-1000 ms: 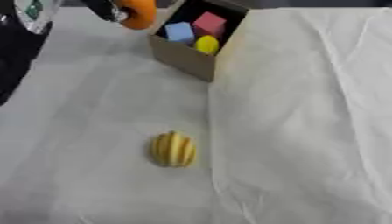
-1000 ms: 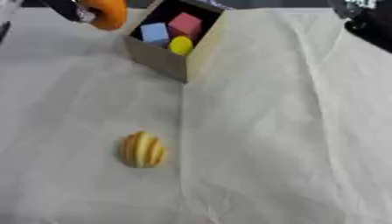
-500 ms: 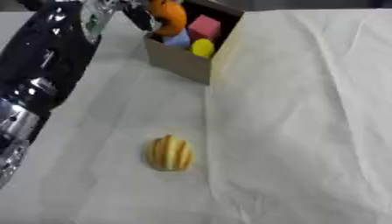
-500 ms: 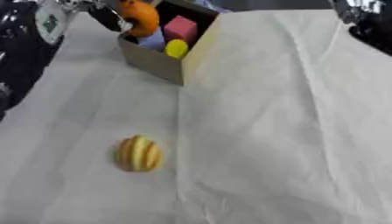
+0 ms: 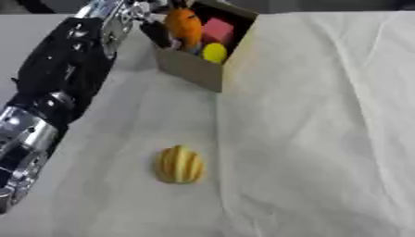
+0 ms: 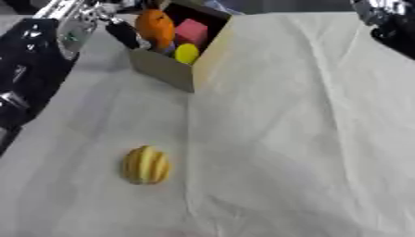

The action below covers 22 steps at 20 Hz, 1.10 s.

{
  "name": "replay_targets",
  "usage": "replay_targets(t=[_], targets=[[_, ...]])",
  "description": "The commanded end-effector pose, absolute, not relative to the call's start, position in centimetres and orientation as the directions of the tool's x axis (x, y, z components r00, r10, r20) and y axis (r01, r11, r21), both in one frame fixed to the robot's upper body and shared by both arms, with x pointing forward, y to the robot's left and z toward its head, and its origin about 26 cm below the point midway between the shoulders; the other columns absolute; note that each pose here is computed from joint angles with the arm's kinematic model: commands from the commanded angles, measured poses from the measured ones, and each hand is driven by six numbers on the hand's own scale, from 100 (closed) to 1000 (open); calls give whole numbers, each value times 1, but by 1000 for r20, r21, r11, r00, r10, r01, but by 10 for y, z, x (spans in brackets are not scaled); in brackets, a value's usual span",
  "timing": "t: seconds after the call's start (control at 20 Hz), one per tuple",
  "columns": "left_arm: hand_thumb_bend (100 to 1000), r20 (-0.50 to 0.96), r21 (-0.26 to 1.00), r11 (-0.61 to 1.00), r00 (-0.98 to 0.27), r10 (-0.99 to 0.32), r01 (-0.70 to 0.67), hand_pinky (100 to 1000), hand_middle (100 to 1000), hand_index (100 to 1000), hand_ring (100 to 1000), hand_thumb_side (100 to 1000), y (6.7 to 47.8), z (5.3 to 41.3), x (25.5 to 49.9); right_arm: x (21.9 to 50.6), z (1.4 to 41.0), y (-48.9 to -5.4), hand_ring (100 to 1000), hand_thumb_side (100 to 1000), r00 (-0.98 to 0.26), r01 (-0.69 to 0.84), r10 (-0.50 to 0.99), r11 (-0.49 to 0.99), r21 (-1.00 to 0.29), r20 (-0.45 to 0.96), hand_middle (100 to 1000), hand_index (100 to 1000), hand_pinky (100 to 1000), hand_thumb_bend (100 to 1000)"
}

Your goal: Pick up objects on the table and place them in the box.

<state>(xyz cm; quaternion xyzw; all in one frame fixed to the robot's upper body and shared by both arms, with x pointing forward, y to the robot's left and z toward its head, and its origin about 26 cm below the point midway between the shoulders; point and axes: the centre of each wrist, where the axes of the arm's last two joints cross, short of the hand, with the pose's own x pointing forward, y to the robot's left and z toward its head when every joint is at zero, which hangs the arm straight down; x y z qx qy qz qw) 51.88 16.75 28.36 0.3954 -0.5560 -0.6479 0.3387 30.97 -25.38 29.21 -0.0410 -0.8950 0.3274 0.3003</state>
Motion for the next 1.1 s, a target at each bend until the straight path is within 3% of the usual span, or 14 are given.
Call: replay_targets(t=[0.05, 0.3, 0.6, 1.1], targets=[[631, -163, 986, -157, -469, -868, -53, 846, 828, 924, 820, 454, 168, 306, 516, 305, 300, -253, 697, 557, -831, -114, 266, 778, -617, 488, 649, 798, 928, 100], [582, -204, 977, -141, -515, -833, -159, 820, 778, 888, 778, 430, 163, 338, 501, 305, 297, -255, 697, 557, -825, -114, 270, 780, -616, 496, 650, 798, 928, 100], [528, -220, 962, -69, -598, -771, -265, 794, 719, 846, 730, 388, 170, 367, 464, 305, 295, -258, 698, 558, -818, -104, 282, 784, -612, 501, 650, 798, 928, 100], [515, -109, 994, -92, -744, -659, -63, 778, 694, 829, 712, 450, 160, 342, 389, 305, 292, -259, 699, 559, -813, -101, 285, 790, -604, 508, 652, 798, 928, 100]])
